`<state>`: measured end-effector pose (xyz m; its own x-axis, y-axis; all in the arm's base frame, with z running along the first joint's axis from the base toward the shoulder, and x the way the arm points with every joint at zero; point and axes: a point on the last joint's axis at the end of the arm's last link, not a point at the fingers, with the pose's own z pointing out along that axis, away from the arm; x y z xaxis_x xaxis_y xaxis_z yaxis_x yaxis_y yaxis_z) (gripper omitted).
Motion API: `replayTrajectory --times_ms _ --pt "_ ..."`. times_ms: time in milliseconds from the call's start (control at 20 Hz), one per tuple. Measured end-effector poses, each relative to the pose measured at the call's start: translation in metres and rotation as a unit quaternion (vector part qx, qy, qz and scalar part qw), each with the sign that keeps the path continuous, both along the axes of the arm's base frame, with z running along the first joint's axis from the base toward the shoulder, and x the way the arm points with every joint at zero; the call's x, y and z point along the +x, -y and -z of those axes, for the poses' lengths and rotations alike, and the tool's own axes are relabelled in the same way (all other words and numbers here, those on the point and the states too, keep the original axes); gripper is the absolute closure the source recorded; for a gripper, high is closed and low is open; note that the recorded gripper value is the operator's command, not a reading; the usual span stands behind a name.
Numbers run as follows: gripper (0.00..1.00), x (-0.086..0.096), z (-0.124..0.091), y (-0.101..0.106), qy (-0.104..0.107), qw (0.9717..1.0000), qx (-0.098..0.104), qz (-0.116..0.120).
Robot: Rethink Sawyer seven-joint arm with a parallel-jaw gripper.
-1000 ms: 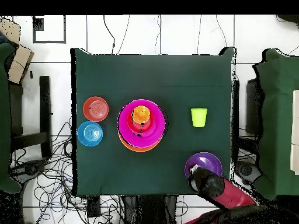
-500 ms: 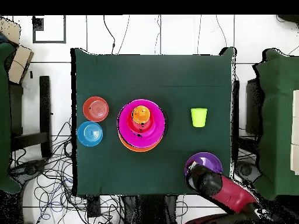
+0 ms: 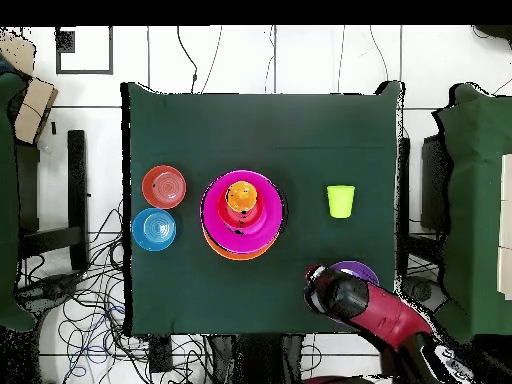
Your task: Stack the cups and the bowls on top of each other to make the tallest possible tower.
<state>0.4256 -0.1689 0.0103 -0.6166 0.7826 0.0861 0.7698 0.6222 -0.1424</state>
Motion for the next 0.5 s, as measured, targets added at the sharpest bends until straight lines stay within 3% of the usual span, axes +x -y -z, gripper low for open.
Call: replayTrajectory --times_ms 500 --pt "0.00 0.0063 0.0010 0.0013 -0.007 0.9998 0.007 0.015"
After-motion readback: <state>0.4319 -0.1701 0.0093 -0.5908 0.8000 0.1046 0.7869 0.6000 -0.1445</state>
